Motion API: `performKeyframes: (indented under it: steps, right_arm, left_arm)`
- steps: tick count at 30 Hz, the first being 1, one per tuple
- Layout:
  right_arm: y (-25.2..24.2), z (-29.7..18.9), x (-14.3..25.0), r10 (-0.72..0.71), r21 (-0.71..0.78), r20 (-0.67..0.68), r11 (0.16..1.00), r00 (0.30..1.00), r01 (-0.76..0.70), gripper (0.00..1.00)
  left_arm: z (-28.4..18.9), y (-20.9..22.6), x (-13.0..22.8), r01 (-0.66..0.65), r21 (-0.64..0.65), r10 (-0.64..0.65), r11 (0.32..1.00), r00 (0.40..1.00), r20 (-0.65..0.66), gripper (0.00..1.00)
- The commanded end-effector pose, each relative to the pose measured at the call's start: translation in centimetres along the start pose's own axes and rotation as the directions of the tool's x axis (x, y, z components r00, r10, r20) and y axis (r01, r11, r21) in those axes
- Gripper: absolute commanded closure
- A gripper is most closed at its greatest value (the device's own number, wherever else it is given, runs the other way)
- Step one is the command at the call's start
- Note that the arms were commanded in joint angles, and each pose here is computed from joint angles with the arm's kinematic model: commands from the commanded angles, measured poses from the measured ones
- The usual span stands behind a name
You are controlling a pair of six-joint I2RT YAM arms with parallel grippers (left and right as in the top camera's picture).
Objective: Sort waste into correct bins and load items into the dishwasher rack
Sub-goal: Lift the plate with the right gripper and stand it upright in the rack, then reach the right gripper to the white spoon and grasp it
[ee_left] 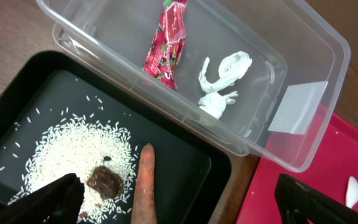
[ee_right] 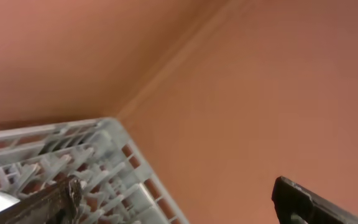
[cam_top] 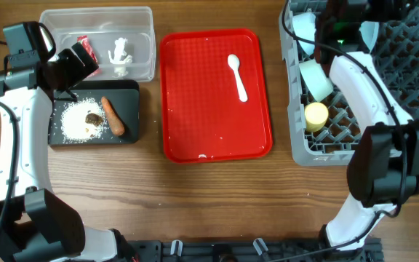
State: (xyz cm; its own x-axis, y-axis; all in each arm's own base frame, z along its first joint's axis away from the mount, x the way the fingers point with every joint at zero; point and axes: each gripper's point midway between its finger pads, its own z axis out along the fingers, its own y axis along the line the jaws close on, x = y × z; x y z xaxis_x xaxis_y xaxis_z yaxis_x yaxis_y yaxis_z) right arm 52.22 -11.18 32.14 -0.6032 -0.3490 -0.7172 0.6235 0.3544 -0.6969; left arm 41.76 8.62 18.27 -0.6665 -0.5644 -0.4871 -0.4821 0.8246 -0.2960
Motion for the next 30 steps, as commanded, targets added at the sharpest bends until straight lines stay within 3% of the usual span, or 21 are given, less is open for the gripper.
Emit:
performKeyframes:
  steps: [1,3,6,10,11,12,14,21,24,28,30]
  right_arm:
    - [-2.9,-5.3,-4.8,0.092,-0.034,0.101,0.995,0.991,-0.089,0.0]
    - [-0.9,-7.9,-6.3,0.101,-0.127,0.161,0.989,0.982,-0.081,0.0]
    - [6.3,-15.1,-7.7,0.145,-0.439,0.248,0.898,0.958,-0.022,0.0]
    - [13.6,-21.5,-5.5,0.239,-0.809,0.106,0.585,0.965,-0.056,0.0]
    - [15.3,-23.3,-4.4,0.262,-0.896,-0.027,0.421,0.965,-0.139,0.0]
    - [16.2,-24.4,-3.7,0.26,-0.931,-0.127,0.301,0.957,-0.206,0.0]
    - [17.0,-25.5,-2.9,0.232,-0.947,-0.238,0.16,0.943,-0.278,0.0]
    - [20.2,-25.8,2.5,0.04,-0.922,-0.366,0.123,0.93,-0.368,0.0]
    - [23.9,-28.0,5.5,-0.084,-0.921,-0.39,0.019,0.917,-0.39,0.0]
    - [26.0,-28.4,7.8,-0.14,-0.803,-0.594,0.047,0.792,-0.594,0.0]
    - [27.1,-28.4,7.8,-0.126,-0.791,-0.61,0.042,0.782,-0.61,0.0]
  left_arm:
    - [-0.4,0.1,-0.4,-0.006,-0.004,0.006,1.0,1.0,0.016,0.0]
    - [-0.4,0.1,-0.4,-0.006,-0.004,0.006,1.0,1.0,0.016,0.0]
    - [-0.4,0.1,-0.4,-0.006,-0.005,0.006,1.0,1.0,0.016,0.0]
    - [-0.4,0.1,-0.4,-0.006,-0.004,0.006,1.0,1.0,0.016,0.0]
    - [-0.4,0.1,-0.4,-0.006,-0.004,0.006,1.0,1.0,0.016,0.0]
    - [-0.4,0.1,-0.4,-0.006,-0.004,0.006,1.0,1.0,0.016,0.0]
    - [-0.4,0.1,-0.4,-0.006,-0.005,0.006,1.0,1.0,0.016,0.0]
    - [-0.4,0.1,-0.4,-0.006,-0.005,0.006,1.0,1.0,0.016,0.0]
    - [-0.4,0.1,-0.4,-0.006,-0.004,0.006,1.0,1.0,0.016,0.0]
    - [-0.4,0.1,-0.4,-0.006,-0.004,0.006,1.0,1.0,0.016,0.0]
    - [-0.4,0.1,-0.4,-0.006,-0.004,0.006,1.0,1.0,0.016,0.0]
